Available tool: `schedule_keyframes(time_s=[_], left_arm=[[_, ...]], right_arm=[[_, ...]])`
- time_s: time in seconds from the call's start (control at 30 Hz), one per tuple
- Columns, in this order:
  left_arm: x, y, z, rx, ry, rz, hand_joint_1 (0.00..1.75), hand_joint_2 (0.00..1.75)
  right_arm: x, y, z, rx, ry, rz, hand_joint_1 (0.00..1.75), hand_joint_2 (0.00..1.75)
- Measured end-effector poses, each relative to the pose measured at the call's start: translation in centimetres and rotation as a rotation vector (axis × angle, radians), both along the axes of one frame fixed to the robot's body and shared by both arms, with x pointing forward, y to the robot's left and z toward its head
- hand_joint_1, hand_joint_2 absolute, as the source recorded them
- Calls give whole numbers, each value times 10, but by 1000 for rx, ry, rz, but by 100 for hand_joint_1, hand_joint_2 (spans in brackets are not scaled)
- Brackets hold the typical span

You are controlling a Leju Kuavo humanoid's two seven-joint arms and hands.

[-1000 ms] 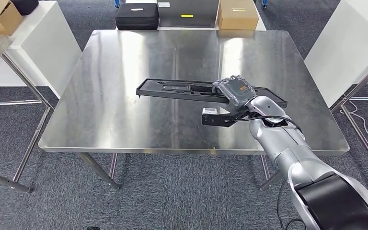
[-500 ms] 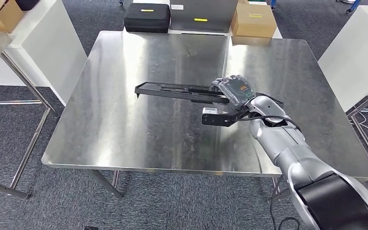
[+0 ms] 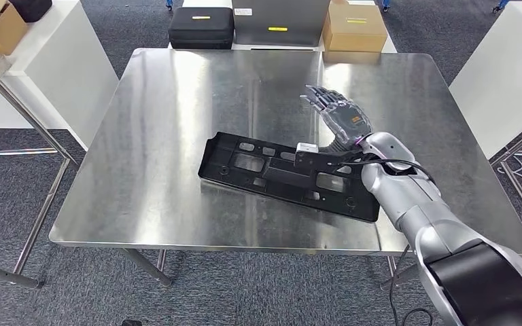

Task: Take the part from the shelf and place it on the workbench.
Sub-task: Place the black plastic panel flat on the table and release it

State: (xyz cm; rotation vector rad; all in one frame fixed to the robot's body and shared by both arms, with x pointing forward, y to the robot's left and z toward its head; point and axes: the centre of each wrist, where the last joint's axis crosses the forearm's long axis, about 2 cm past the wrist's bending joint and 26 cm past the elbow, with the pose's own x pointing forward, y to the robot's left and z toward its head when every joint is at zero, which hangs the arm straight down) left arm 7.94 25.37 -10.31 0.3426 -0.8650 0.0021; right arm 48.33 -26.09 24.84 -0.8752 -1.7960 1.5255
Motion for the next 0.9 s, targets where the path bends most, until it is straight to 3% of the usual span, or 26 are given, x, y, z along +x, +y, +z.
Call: schedule_keyframes(time_s=[0.27,0.4,0.57,0.7,0.8,0.9], left_arm=[[0,1,0,-2,2,7,0,0],[0,0,0,-19,3,4,0,0],[-3,-1,-1,-37,9,19,0,0],[-12,-7,-2,-61,32,76,0,0],[-18,-11,-2,-76,39,117,0,0],[-20,-14,-2,-86,36,150,0,0]], right_arm=[[7,-21,15,7,9,-91,0,0],[15,-53,42,-35,11,-250,0,0],[18,-141,104,-120,-97,-575,0,0],[-11,-241,140,-162,-282,-837,0,0],[-43,-303,142,-150,-397,-974,0,0],[-83,-358,129,-130,-449,-1082,0,0]])
